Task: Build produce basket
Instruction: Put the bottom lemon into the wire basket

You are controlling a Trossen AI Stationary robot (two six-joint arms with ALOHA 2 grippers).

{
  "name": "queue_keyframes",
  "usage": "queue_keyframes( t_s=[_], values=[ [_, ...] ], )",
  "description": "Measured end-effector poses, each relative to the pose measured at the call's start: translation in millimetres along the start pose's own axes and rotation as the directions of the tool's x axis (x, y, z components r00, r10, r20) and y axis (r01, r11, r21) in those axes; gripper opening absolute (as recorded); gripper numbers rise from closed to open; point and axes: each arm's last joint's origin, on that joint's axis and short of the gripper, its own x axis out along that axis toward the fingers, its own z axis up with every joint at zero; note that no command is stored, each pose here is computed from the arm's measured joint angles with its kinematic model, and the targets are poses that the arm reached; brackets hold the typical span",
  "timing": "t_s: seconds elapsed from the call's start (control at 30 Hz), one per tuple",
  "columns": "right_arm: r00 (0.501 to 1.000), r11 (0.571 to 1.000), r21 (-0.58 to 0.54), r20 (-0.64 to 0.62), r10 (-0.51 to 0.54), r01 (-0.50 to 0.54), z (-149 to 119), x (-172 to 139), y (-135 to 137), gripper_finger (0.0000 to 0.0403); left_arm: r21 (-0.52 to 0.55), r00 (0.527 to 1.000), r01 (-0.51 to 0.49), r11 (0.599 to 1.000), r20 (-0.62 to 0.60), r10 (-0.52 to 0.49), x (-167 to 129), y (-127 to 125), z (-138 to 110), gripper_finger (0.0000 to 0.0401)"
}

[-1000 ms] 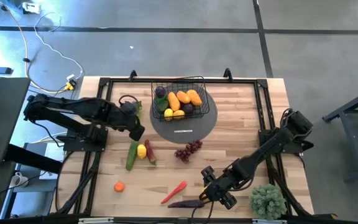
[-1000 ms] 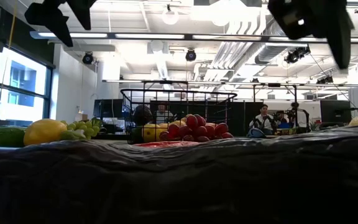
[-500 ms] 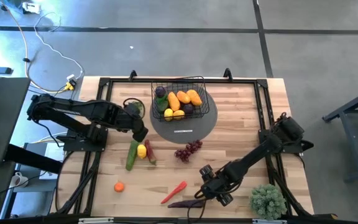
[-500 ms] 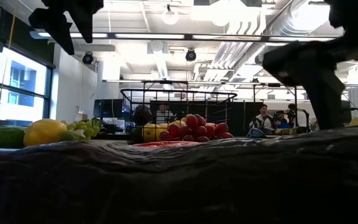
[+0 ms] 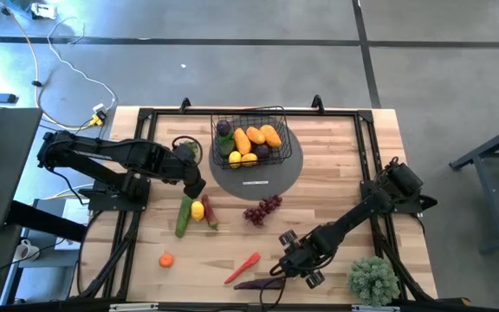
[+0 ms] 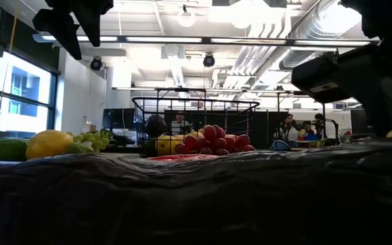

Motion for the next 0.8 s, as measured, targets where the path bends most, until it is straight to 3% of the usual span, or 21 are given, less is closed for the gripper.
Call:
queue_keyframes(
  t_s=[0.13,0.53,0.8],
  values=[
    [1.0,0.999,0.038,-0.001,0.012,-0.012,0.0,-0.1,0.5,0.0101,-0.002,1.0,0.015,1.0,-0.025,-0.015,0.0,-0.4,-0.5,0.031],
    [0.999,0.981,0.192,-0.038,-0.008,0.015,-3.2,-1.2,-5.0,0.0096,0.061,0.999,0.03,0.998,-0.046,-0.027,0.1,-0.6,-0.9,0.031],
    [0.991,0.935,0.328,-0.069,-0.116,0.132,-7.6,-11.8,-18.1,0.0095,0.154,0.999,0.035,0.987,-0.046,-0.029,-0.2,-0.4,-1.0,0.031]
  ],
)
